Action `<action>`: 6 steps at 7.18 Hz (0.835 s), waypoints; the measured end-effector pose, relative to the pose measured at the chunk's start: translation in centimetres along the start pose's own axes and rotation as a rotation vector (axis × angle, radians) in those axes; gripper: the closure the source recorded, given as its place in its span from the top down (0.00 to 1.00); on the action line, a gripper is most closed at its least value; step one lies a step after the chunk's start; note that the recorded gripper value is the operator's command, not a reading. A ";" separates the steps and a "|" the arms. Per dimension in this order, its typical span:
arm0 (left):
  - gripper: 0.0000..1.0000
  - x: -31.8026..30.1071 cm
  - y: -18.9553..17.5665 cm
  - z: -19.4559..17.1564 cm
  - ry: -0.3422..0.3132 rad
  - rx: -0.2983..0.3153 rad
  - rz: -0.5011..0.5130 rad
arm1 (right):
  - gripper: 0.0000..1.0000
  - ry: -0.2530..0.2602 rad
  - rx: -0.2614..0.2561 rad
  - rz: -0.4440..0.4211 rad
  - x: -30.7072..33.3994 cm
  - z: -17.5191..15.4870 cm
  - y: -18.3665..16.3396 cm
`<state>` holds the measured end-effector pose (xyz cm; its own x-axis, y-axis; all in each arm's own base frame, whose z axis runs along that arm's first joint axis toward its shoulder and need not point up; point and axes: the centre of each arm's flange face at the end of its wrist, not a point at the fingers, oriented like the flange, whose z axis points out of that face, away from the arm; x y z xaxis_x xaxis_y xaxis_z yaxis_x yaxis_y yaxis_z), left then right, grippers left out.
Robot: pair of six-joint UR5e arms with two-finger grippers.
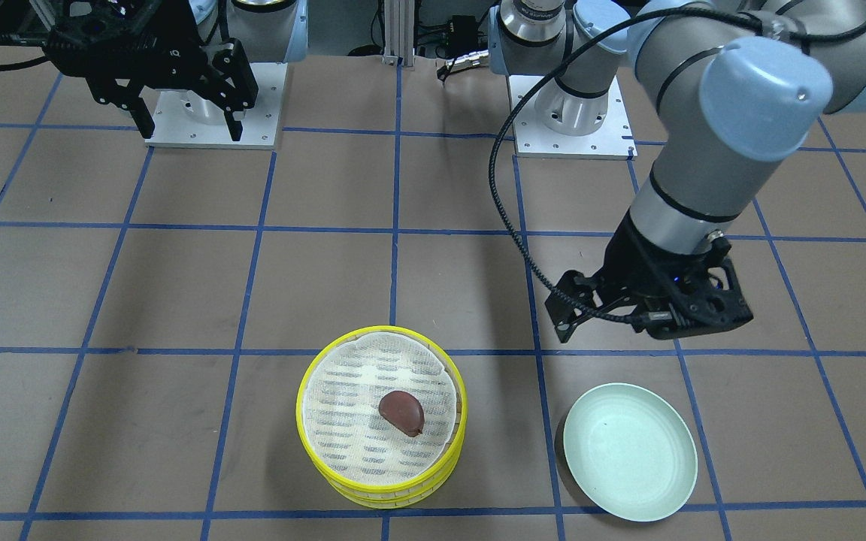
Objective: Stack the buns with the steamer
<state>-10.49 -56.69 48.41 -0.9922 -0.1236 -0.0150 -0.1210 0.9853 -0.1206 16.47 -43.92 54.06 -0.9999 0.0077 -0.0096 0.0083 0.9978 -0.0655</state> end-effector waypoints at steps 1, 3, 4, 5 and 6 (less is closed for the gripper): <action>1.00 -0.5 1.3 -1.5 -0.019 -0.007 0.012 | 1.00 -0.007 -0.009 0.000 -0.1 0.5 -0.3; 1.00 -0.8 2.6 -2.7 -0.026 -0.006 0.023 | 1.00 -0.020 -0.016 0.003 -0.2 1.2 -1.0; 1.00 -0.7 2.9 -2.9 -0.026 -0.007 0.027 | 1.00 -0.024 -0.010 0.003 -0.1 0.9 -1.0; 1.00 -0.6 3.1 -2.7 -0.019 -0.013 0.029 | 1.00 -0.025 0.002 0.002 -0.1 0.3 -0.6; 1.00 -0.5 3.4 -2.2 -0.009 -0.024 0.030 | 1.00 -0.024 0.016 0.001 0.0 -0.3 -0.1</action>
<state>-10.48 -53.05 50.18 -0.9951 -0.0947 -0.0276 -0.0916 0.9911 -0.0962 16.47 -44.04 54.41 -0.9994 0.0066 -0.0333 0.0092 0.9967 -0.0810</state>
